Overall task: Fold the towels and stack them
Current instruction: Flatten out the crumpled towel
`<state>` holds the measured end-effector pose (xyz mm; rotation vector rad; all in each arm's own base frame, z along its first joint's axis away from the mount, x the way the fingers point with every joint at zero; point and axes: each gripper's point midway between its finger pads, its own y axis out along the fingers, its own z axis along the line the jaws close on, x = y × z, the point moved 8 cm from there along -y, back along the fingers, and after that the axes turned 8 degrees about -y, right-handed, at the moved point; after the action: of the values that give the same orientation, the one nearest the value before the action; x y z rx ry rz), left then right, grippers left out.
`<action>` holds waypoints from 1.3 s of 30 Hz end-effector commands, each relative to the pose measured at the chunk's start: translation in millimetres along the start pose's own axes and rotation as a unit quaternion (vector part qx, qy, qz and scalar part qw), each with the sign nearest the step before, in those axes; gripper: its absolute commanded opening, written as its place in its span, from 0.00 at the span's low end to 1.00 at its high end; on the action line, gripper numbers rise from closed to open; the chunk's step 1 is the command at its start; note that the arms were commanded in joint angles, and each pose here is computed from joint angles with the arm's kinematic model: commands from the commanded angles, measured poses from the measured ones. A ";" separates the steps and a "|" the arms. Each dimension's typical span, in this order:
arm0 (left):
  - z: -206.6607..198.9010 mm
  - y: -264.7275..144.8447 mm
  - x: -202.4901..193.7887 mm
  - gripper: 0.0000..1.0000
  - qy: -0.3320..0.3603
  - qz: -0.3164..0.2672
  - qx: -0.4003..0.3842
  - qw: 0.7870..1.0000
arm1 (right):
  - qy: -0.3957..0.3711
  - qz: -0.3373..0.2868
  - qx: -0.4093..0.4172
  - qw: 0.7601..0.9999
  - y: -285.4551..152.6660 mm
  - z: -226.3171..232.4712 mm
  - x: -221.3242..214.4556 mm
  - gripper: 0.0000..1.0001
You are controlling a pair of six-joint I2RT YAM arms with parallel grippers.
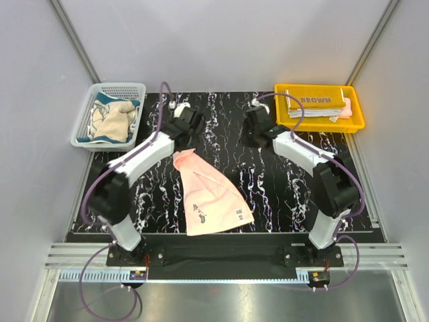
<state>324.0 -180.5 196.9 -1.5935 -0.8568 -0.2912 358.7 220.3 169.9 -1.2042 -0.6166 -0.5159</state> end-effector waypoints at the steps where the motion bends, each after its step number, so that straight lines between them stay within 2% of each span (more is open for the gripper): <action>1: -13.9 24.1 34.5 0.44 0.084 -0.035 0.048 0.995 | 0.015 -0.022 0.024 0.999 -11.9 1.0 14.6 0.33; 2: -15.7 48.9 27.0 0.44 0.103 -0.016 0.073 0.992 | 0.020 -0.019 0.023 0.999 -11.5 -1.4 9.4 0.33; 3: -24.9 51.9 38.8 0.45 0.115 -0.028 0.073 0.990 | 0.022 -0.024 0.030 0.999 -17.3 -0.6 9.9 0.33; 5: -24.9 79.1 29.2 0.45 0.142 0.001 0.103 0.984 | 0.027 -0.024 0.032 0.999 -18.8 -2.8 3.1 0.33; 6: -30.4 81.1 36.7 0.45 0.148 -0.002 0.099 0.984 | 0.026 -0.027 0.032 0.999 -22.4 -3.4 2.8 0.33; 12: -31.2 118.1 21.0 0.47 0.189 0.040 0.108 0.975 | 0.024 -0.034 0.031 0.999 -31.0 -7.1 -0.8 0.34; 36: -28.5 146.7 7.5 0.47 0.184 0.051 0.094 0.977 | 0.026 -0.018 0.032 0.999 -25.7 -11.2 -14.1 0.34; 39: -25.6 148.5 10.2 0.41 0.181 0.044 0.105 0.977 | 0.029 -0.015 0.033 0.999 -23.4 -11.3 -16.2 0.34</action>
<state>423.2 -198.6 92.6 -1.3295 -0.4510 -0.3759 329.9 199.7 158.9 -1.1733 -0.5695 -0.5076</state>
